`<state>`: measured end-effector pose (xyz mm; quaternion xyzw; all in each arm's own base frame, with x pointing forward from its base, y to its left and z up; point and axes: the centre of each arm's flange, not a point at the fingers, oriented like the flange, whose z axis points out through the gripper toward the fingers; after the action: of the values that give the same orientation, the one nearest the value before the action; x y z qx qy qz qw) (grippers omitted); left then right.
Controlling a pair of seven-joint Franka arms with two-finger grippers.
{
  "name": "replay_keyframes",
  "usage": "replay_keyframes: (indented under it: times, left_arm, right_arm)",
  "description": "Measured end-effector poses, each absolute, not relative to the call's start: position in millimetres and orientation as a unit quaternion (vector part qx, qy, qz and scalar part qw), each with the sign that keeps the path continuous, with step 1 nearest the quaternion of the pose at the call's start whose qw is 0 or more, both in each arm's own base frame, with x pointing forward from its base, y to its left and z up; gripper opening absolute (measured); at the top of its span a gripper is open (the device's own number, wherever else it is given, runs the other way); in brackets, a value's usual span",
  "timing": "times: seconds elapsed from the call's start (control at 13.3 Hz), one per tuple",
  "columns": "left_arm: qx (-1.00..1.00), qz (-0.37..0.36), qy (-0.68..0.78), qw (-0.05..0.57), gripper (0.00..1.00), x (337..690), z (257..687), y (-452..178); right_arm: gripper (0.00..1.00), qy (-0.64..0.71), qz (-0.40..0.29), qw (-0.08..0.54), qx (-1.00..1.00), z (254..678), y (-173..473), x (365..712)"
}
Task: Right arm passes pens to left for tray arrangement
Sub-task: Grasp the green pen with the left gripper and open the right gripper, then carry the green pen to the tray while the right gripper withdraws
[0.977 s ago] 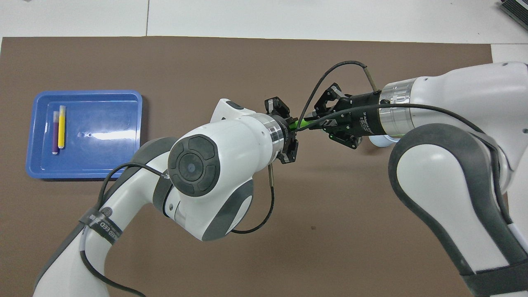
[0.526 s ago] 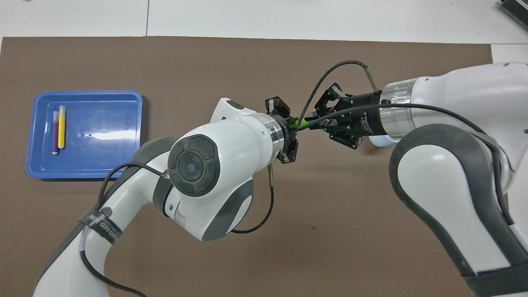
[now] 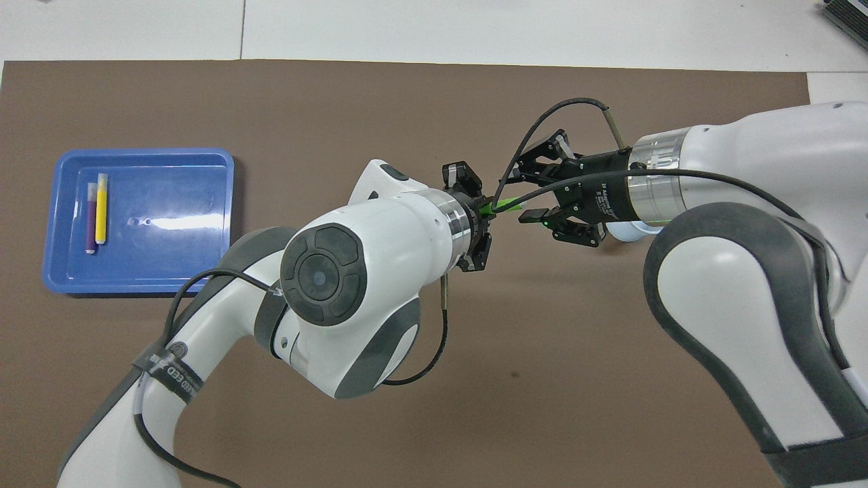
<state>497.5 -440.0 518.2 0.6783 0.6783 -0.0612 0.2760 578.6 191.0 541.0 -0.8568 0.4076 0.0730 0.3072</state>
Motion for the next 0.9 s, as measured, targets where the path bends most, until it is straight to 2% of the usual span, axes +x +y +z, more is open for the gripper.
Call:
replay_keyframes:
  times: [0.15, 0.38, 0.68, 0.9]
  left_arm:
    - [0.7, -0.054, 0.662, 0.261, 0.18, 498, 518, -435]
    - [0.754, -0.035, 0.617, 0.224, 0.18, 509, 526, -406]
    - [0.825, -0.021, 0.542, 0.161, 0.18, 536, 523, -338]
    - [0.863, -0.016, 0.486, 0.136, 0.18, 557, 518, -288]
  right_arm:
    - [1.0, 0.386, 0.054, 0.283, -0.876, 544, 174, 582]
    - [1.0, 0.311, 0.025, 0.235, -0.92, 549, 124, 585]
    - [1.0, 0.156, 0.003, 0.115, -0.981, 551, 72, 572]
    - [1.0, 0.144, -0.002, 0.08, -0.986, 568, 34, 561]
